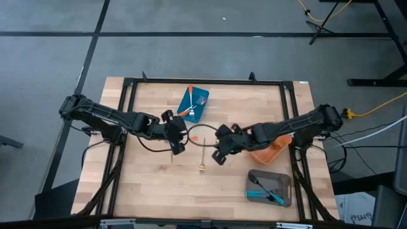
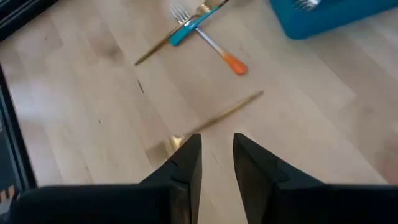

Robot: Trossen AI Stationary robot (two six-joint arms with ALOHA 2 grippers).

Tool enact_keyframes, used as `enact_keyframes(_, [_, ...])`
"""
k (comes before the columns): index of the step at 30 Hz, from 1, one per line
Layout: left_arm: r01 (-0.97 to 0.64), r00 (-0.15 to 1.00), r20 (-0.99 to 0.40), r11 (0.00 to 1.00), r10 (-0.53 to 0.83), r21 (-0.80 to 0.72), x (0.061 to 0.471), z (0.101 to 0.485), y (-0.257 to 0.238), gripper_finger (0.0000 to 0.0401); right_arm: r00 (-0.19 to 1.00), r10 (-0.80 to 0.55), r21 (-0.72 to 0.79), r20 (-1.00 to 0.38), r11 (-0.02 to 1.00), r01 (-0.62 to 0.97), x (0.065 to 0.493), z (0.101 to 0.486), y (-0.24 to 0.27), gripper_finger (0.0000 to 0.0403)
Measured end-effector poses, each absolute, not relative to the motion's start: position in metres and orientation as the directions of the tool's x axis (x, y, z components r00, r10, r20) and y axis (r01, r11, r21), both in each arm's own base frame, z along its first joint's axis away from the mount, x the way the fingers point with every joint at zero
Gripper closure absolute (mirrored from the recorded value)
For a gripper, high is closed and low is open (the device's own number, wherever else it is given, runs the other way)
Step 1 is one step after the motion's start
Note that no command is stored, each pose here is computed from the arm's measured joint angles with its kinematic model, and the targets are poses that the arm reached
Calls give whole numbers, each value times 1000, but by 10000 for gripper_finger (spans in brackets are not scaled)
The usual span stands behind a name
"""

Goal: Sort silverware by color (type)
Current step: Put the right gold fork into the orange bin

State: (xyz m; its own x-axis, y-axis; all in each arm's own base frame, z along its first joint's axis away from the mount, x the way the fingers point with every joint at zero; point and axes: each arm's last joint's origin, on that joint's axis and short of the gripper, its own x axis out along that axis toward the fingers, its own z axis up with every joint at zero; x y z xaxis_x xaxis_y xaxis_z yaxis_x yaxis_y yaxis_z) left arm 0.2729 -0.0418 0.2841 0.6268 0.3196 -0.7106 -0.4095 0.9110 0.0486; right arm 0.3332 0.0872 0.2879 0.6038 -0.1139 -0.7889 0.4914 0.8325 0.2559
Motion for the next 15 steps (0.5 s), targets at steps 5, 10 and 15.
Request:
enact_keyframes(5, [-408,601,-730,910,325,69,270,282,-41,317,583,-125,256,-803,811,526,355,260,88,320])
enact_keyframes(10, [-415,528,-780,903,337,110,263,277,-40,317,566,-129,254,-814,798,547,372,232,93,320])
enact_keyframes(15, [-457,429,-830,878,356,140,252,272,-38,317,563,-125,257,-817,795,549,387,208,95,320])
